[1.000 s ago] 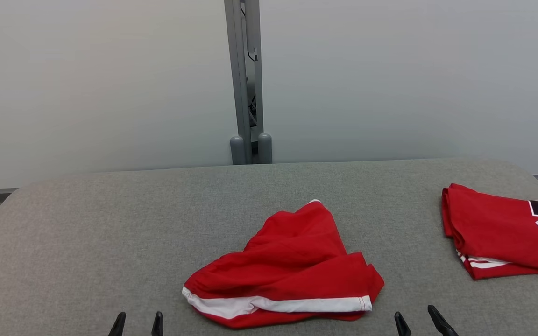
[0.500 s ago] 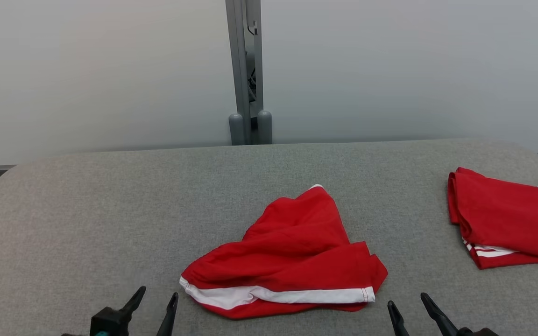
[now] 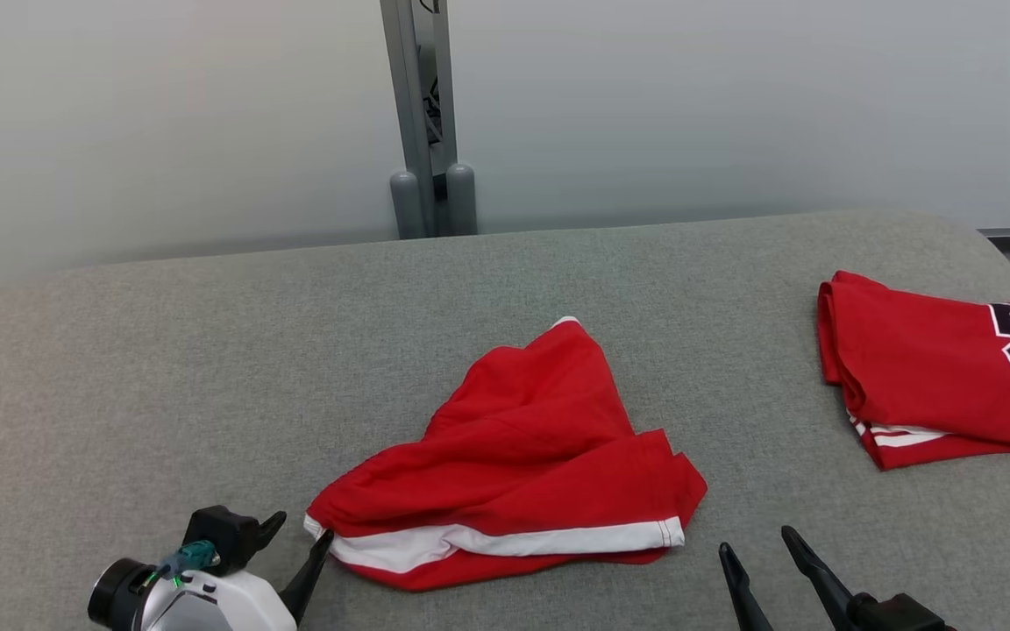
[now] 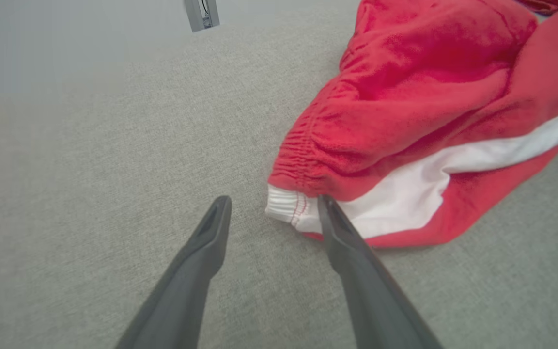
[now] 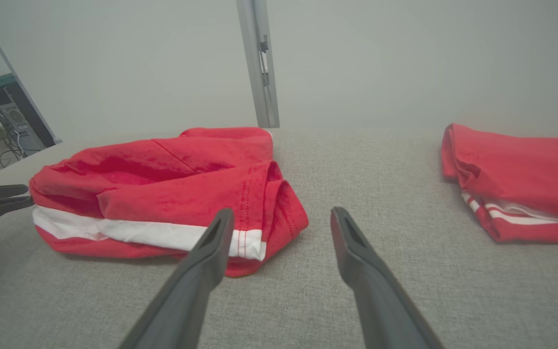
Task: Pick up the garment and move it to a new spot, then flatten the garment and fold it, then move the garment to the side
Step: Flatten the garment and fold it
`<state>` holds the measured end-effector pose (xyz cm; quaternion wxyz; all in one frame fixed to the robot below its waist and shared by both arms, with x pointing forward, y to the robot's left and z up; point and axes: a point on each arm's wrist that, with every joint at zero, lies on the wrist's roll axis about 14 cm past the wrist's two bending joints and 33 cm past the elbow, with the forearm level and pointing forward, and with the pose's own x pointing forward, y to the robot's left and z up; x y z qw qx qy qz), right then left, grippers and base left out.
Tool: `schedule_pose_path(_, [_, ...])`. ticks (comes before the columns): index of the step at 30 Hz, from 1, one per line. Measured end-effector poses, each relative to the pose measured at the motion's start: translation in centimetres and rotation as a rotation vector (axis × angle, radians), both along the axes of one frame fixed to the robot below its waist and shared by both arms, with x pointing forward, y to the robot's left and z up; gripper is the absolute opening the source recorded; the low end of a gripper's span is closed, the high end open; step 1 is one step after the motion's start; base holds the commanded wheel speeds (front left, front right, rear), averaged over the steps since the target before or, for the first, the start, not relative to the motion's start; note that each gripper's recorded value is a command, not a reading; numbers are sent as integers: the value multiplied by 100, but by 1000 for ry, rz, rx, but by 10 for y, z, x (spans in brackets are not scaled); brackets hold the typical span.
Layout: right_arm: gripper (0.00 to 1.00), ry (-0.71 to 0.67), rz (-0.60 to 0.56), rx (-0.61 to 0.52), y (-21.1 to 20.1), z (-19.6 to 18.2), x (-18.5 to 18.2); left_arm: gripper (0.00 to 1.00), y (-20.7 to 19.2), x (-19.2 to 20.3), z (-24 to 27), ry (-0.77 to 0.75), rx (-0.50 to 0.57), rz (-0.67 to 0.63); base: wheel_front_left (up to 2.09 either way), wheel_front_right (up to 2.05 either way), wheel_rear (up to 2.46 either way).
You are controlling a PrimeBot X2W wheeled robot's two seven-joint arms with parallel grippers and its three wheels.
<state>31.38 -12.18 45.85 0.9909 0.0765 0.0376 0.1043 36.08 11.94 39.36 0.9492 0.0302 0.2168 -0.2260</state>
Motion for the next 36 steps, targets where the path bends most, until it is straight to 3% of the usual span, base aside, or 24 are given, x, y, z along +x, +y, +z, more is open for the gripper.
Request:
schedule_pose_path(3, [100,2,-4,-1,-1,-1,1,73,-3,1,-3,17,1,-17,0,0,0])
schedule_pose_path(4, [100,4,-5,-2,-2,-1,1,49,-4,2,-3,21,2,-23,0,0,0])
schedule_pose_path(5, [100,6,-7,-2,-2,-2,1,34,-5,3,-4,27,7,-30,0,0,0])
schedule_pose_path(6, [100,8,-8,-3,-3,-2,1,9,-5,4,-5,38,6,-32,0,0,0])
schedule_pose_path(7, [100,8,-9,-4,-3,-2,1,0,-5,4,-6,45,3,-34,0,0,0])
schedule_pose_path(13, [100,7,14,-12,3,-2,7,0,-6,2,-15,95,5,-46,0,0,0])
schedule_pose_path(24, [100,2,89,13,27,1,15,0,6,2,-12,58,7,-20,0,0,0])
schedule_pose_path(36, [100,151,184,20,55,-40,10,0,2,-8,-12,48,-46,5,0,0,0])
